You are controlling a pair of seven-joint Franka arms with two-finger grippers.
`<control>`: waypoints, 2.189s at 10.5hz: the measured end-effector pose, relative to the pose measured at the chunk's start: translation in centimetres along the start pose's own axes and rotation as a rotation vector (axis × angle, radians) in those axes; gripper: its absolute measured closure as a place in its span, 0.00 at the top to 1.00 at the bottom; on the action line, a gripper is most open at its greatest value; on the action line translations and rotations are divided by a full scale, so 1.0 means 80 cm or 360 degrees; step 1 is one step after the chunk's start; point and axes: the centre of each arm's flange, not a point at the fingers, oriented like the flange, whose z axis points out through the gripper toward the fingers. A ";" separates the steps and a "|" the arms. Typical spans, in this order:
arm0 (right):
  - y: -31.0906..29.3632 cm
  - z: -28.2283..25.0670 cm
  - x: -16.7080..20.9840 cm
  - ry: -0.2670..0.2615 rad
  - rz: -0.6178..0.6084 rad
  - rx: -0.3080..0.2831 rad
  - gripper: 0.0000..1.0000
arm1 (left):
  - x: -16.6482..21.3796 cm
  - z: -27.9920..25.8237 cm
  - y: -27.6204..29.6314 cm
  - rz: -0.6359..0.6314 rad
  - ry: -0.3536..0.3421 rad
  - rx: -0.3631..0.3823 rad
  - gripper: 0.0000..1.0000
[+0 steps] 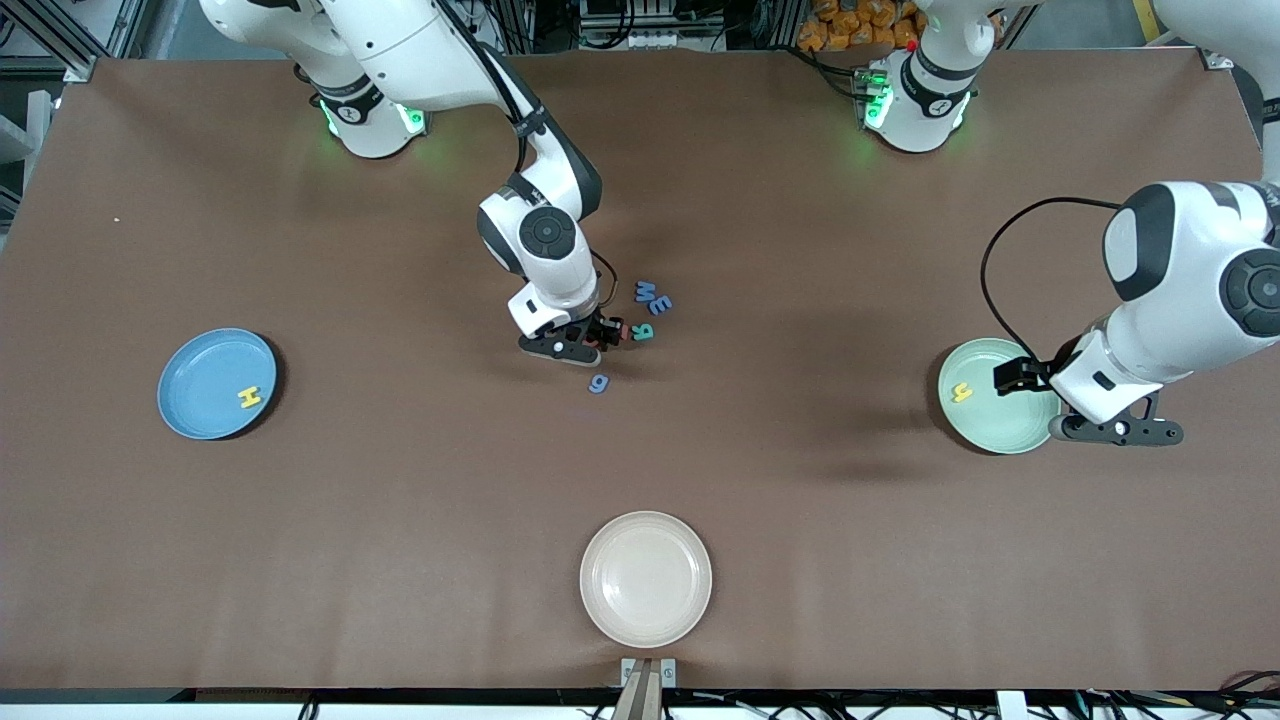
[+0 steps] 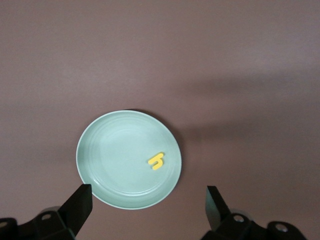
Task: Sort uppercase to blue plate, lowercase to green plate
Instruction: 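Release the h onto the green plate while the right gripper grasps pink Q, then carry the pink Q to the blue plate while the left gripper reaches letters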
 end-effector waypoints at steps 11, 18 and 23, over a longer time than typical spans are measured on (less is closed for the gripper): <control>-0.001 -0.005 0.003 0.0009 -0.0038 0.0005 0.36 | -0.005 -0.080 0.100 -0.0037 -0.0012 -0.0030 1.00; 0.103 -0.032 0.150 -0.0036 -0.0304 -0.0061 0.36 | -0.011 -0.096 0.148 -0.0153 -0.0024 -0.0109 1.00; 0.269 -0.045 0.266 -0.0074 -0.0630 -0.0120 0.36 | -0.047 -0.099 0.275 -0.0257 -0.0078 -0.0147 1.00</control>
